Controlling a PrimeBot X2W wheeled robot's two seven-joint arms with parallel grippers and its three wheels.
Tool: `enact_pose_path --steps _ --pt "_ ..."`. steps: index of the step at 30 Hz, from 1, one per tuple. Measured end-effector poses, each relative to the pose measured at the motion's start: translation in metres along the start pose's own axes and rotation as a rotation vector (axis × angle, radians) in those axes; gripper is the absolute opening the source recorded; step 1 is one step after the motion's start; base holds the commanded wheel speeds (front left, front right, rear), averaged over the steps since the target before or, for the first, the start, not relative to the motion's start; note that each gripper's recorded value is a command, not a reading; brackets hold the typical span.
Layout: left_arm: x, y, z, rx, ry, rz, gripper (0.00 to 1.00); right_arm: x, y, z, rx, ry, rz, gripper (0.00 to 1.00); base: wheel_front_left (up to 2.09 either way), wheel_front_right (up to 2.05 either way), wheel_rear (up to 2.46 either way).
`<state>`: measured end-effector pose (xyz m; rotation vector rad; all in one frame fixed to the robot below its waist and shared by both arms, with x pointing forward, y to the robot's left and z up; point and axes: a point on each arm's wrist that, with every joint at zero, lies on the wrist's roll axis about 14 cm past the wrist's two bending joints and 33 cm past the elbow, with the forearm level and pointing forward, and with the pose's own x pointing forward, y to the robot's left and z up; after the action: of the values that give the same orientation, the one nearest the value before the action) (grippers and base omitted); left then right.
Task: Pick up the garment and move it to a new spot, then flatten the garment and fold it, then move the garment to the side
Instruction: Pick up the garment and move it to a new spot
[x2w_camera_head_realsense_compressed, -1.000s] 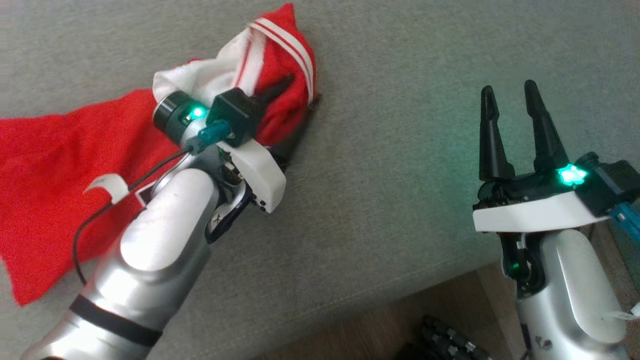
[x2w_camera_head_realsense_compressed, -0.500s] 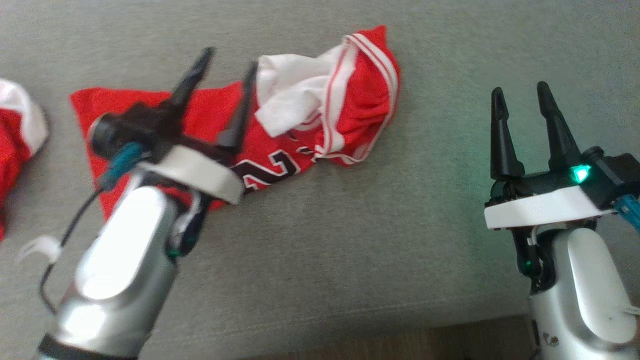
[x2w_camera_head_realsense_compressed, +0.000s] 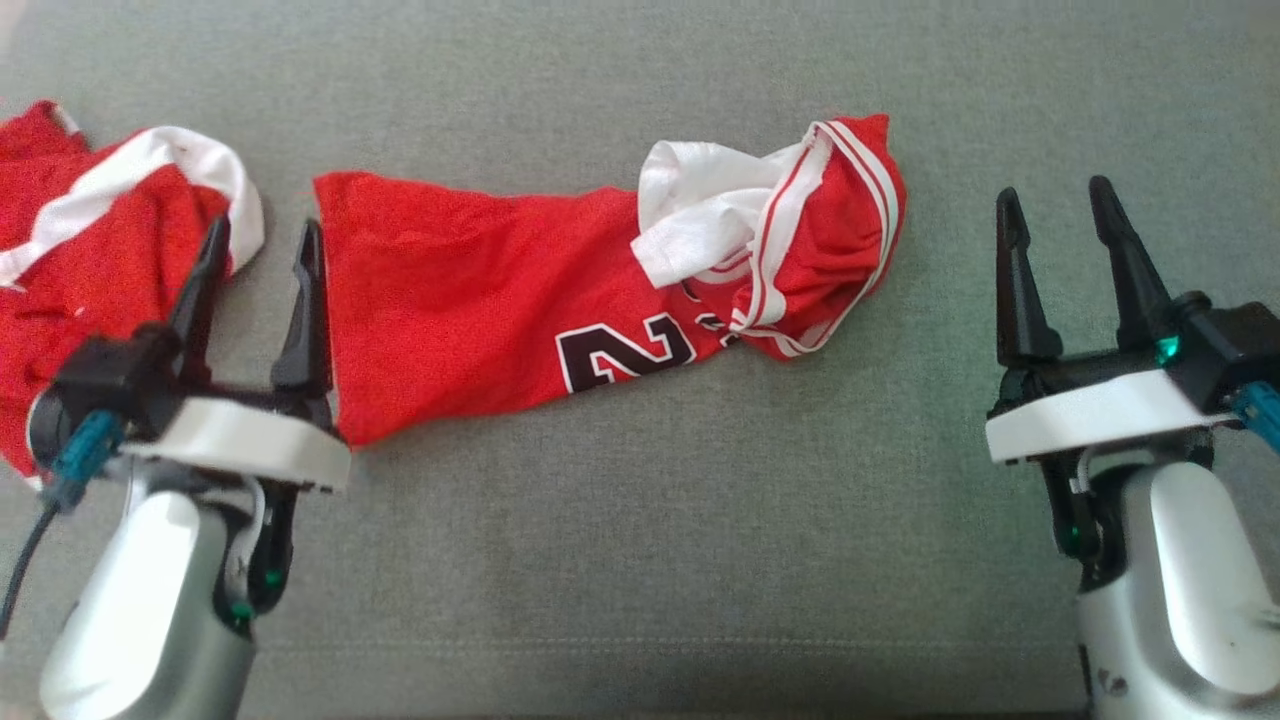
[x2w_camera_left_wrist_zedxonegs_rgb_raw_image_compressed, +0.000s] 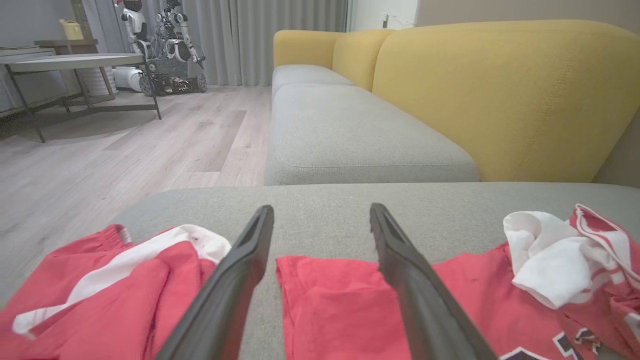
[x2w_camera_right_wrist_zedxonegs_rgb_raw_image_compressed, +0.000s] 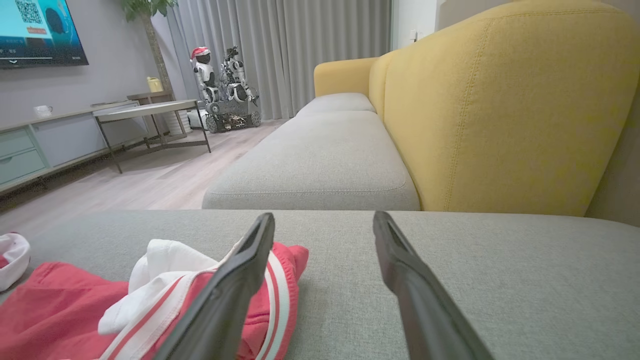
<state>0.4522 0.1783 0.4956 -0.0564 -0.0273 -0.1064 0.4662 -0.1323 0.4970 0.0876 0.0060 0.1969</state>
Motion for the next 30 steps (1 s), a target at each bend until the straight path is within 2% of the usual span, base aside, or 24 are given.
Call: enact_pose_path --steps 6,21,30 --pt "-0.022 0.007 0.006 0.005 -0.007 0.029 1.0 -0.016 0.0 -0.005 -0.012 0.034 -0.008 1.0 0.0 0.0 0.0" --pt "-0.054 -0.006 0.012 0.023 -0.015 0.005 1.0 -0.05 -0.004 0.008 -0.023 0.033 -0.037 1.0 0.0 0.0 0.0" --pt "-0.061 -0.013 0.012 0.031 -0.012 -0.014 1.0 -0.057 -0.005 0.013 -0.024 0.025 -0.043 1.0 0.0 0.0 0.0"
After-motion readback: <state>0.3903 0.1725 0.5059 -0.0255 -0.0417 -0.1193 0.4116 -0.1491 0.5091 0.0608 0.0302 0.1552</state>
